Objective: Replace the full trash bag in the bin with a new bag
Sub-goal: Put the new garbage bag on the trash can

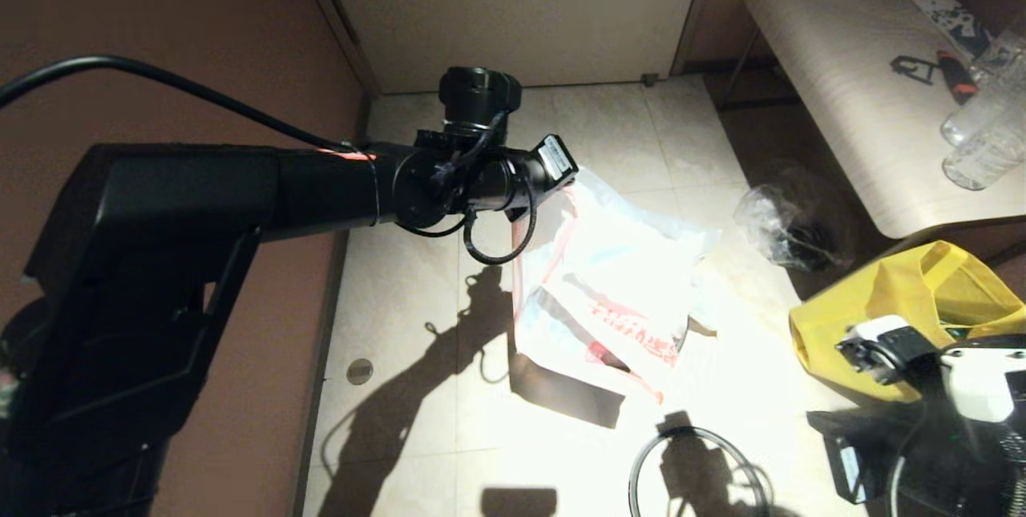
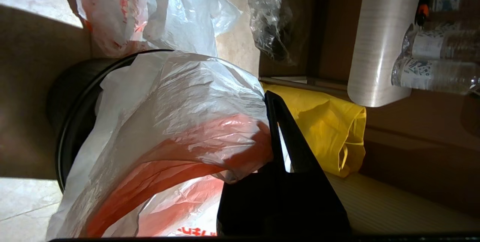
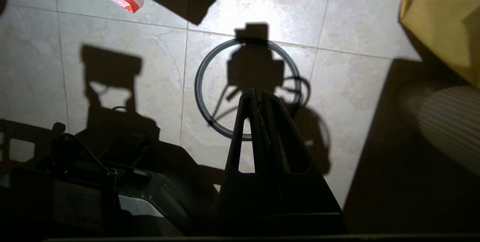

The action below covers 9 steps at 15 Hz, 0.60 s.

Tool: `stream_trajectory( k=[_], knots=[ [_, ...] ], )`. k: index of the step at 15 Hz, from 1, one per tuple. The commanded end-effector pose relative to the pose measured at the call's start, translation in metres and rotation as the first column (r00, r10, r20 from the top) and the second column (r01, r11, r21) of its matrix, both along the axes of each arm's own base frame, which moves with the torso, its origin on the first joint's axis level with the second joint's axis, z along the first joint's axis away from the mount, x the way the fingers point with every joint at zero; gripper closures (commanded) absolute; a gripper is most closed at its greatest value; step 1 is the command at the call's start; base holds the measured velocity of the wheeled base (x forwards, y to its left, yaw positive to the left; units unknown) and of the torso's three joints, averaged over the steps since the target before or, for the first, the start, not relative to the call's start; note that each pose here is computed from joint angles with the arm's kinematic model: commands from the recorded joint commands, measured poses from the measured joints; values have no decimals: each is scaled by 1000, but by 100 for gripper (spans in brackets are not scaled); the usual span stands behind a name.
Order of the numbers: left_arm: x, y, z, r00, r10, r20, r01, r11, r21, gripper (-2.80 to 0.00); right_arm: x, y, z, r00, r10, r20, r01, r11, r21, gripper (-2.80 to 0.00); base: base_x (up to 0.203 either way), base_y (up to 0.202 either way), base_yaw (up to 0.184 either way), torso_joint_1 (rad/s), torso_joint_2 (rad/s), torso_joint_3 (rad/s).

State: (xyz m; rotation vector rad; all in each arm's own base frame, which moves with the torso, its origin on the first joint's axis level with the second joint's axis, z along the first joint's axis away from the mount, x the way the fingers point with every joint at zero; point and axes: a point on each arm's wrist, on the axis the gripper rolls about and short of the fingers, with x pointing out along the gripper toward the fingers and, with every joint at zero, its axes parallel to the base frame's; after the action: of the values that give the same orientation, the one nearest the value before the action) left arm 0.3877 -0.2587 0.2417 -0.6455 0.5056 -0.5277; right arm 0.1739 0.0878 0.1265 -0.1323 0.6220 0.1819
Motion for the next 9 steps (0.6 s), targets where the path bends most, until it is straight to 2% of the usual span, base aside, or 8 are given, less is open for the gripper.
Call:
stream_trajectory(
  k=[1,2,3,5,9],
  knots=[
    [2,3,0,1000,12,-11,-12,1000,-9,0,21,15,-33,994,1,-106,-5,999,-36,0,0,0,0,0,0,0],
    [3,5,0,1000,18,-12,-18,1000,-8,0,28,21,-44,993,9,-116,-11,1000,-20,-201,0,0,0,0,0,0],
    [3,6,-1,1000,22,-15,-22,1000,-7,0,35,28,-51,995,28,-101,-27,1000,7,-280,0,0,0,0,0,0],
    [5,7,-2,1000,23,-16,-23,1000,-6,0,43,46,-59,994,98,-56,-94,994,64,-280,0,0,0,0,0,0],
    [9,5,-10,999,24,-28,-24,1000,1,0,55,76,-86,983,183,-13,-182,980,76,-280,0,0,0,0,0,0]
  ],
)
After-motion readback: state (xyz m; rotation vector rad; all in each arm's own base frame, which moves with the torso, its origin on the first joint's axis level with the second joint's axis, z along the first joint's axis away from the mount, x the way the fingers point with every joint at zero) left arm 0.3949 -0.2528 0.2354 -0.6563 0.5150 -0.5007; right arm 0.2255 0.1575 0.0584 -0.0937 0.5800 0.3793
